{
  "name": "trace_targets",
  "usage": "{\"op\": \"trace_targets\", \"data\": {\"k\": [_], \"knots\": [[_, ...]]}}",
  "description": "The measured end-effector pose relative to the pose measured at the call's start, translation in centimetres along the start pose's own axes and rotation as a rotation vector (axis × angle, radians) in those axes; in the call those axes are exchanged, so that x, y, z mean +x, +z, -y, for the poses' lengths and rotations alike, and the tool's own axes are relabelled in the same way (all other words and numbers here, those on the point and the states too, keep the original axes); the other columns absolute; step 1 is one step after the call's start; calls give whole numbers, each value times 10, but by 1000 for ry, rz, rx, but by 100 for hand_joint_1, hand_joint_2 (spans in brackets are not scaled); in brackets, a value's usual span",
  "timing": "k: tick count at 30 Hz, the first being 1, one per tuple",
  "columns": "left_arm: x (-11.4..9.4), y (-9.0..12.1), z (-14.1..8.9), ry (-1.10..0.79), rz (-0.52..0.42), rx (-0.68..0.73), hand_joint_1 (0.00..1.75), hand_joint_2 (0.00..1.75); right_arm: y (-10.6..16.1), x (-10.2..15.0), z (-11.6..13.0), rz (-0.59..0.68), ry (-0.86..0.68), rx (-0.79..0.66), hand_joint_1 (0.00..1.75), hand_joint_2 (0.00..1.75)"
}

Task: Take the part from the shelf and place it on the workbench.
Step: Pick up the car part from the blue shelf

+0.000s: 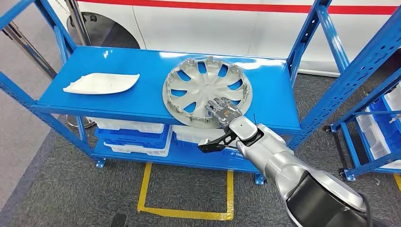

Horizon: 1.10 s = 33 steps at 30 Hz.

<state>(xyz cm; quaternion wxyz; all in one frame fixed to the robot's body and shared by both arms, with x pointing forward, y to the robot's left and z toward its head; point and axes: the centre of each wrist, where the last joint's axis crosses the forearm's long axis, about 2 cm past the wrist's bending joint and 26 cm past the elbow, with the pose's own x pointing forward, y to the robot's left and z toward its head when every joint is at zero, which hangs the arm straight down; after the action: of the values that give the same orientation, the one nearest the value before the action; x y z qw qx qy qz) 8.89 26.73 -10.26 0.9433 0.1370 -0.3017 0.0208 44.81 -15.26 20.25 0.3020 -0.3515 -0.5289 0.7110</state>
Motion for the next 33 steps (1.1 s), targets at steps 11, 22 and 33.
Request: {"op": "trace_targets", "data": {"k": [11,22,33], "knots": [[1,-1,1,79,75,-69,0,175,2,2,-6,22,-74,-5,175,175],[1,-1,0,44,74,-52,0,175,7,-2,-14,15,-91,-39,175,175],[4,-2,-1,25,54,21,0,175,15,17,-9,-68,-30,-526,175,175]]}}
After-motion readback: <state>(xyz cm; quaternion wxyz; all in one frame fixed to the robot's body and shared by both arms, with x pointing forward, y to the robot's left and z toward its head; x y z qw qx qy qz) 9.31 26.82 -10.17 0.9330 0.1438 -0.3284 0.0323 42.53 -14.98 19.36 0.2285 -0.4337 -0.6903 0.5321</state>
